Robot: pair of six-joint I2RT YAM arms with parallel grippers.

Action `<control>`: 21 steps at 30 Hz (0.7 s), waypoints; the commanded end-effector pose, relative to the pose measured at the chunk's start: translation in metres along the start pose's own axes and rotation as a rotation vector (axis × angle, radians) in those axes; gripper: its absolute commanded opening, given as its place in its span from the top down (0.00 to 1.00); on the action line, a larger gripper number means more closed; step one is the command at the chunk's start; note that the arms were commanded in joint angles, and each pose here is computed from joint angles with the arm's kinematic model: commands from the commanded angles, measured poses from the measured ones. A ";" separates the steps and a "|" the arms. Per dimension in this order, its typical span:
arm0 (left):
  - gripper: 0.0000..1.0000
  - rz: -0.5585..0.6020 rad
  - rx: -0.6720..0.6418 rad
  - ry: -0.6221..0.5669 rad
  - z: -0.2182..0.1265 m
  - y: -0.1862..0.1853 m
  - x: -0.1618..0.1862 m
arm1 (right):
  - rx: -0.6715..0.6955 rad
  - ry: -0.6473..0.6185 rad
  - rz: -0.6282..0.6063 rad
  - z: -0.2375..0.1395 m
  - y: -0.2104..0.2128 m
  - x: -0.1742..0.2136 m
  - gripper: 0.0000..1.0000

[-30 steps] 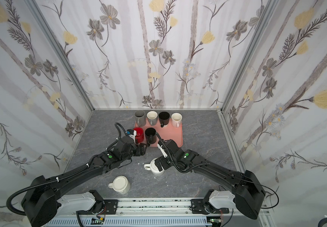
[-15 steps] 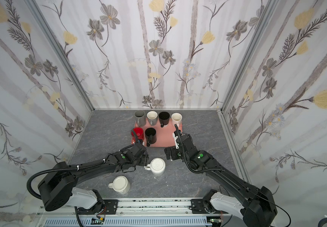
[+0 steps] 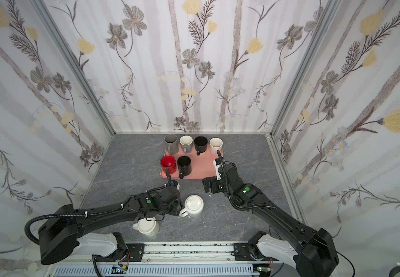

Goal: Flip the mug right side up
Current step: 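Tip the white mug up with the right gripper while the left gripper approaches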

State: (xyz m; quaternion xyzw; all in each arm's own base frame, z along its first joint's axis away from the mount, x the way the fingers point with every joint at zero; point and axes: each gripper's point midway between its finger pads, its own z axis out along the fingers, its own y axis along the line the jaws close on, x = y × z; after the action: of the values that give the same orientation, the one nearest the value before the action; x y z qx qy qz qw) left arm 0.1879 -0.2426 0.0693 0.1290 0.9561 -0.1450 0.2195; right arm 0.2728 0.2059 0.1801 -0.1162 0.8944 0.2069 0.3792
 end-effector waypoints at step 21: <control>0.57 0.318 0.067 -0.051 -0.011 -0.052 0.012 | -0.031 -0.031 0.029 0.004 -0.001 -0.011 0.00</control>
State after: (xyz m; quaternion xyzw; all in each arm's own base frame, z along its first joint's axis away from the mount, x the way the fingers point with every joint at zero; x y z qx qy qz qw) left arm 0.1498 -0.2763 0.0817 0.2705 0.9211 -0.1463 0.2386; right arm 0.2799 0.2035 0.1770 -0.1065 0.8956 0.2148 0.3747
